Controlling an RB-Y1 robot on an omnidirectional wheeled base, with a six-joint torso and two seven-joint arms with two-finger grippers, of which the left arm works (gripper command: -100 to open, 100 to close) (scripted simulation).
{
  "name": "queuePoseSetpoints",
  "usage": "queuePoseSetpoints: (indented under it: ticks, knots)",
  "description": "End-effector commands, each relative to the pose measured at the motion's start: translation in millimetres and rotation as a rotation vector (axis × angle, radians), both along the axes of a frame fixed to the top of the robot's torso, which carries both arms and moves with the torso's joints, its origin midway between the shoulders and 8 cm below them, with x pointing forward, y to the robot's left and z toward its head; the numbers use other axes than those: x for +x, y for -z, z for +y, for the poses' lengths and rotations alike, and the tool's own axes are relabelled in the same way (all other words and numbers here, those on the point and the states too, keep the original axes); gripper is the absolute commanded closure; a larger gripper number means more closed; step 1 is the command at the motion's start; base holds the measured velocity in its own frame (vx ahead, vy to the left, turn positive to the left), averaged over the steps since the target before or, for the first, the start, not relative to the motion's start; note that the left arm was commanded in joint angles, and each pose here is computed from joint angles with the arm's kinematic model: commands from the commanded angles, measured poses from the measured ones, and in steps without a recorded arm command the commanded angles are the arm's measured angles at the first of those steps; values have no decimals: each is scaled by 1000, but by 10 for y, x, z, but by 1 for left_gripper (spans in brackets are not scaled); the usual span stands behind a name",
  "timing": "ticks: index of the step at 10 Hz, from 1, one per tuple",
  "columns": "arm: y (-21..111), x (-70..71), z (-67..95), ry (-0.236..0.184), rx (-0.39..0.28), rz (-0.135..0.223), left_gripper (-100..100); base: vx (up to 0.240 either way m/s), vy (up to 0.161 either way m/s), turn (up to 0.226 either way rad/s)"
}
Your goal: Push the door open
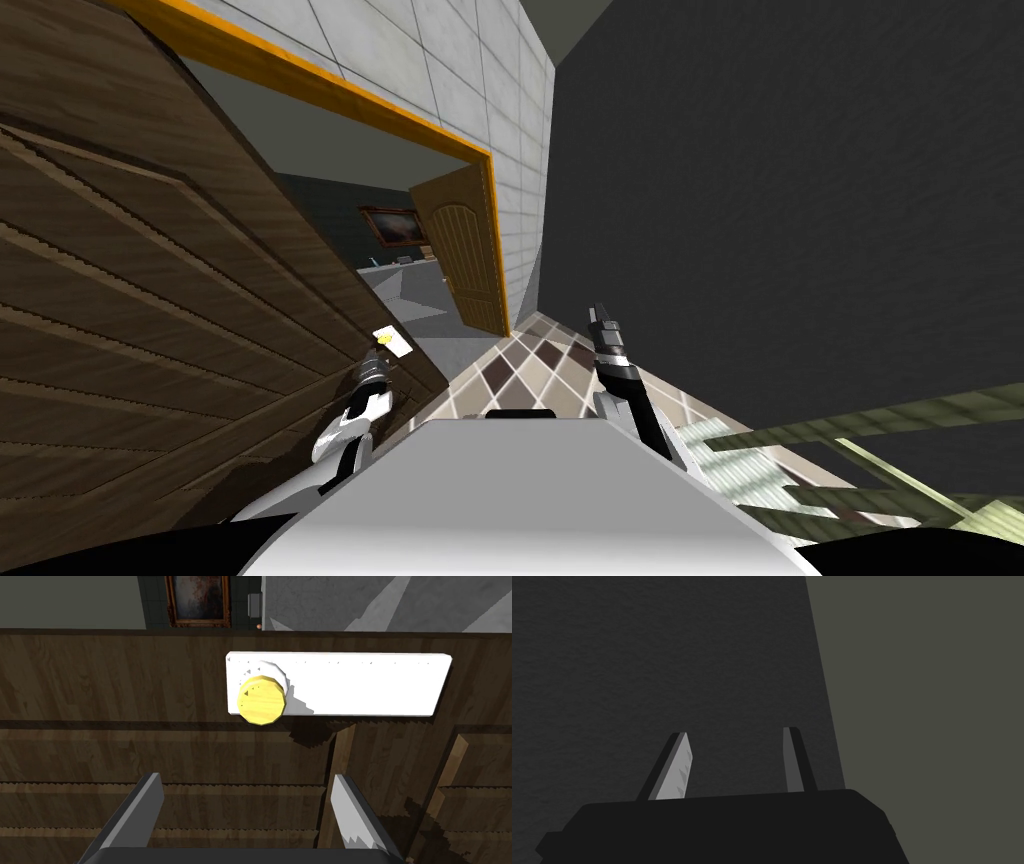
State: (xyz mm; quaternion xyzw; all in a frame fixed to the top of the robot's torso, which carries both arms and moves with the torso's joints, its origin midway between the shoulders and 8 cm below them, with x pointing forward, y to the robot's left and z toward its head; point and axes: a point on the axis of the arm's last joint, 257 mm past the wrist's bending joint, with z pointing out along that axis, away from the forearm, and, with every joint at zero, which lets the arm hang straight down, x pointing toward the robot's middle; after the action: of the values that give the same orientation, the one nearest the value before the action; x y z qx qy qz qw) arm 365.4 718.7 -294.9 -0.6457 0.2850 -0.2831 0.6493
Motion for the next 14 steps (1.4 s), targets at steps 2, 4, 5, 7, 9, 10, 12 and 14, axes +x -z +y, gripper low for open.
queuePoseSetpoints:
  ticks: [2, 4, 5, 7, 9, 10, 12, 14]
  knots:
    - [2, -11, 7, -4, 1, 0, -100, 146, 158, -26]
    - [7, -20, 12, -8, 1, -1, -100, 139, 158, -18]
    - [8, -23, 14, -9, 1, -1, -100, 140, 131, -18]
    - [12, -32, 18, -13, 1, -1, -100, 174, 154, -16]
    - [12, -30, 18, -12, 1, -1, 100, 28, 32, -4]
    - [12, -30, 18, -12, 1, -1, 100, -18, -22, -1]
    - [12, -30, 18, -12, 1, -1, 100, -6, -5, -4]
    - [12, -30, 18, -12, 1, -1, 100, 0, 0, 0]
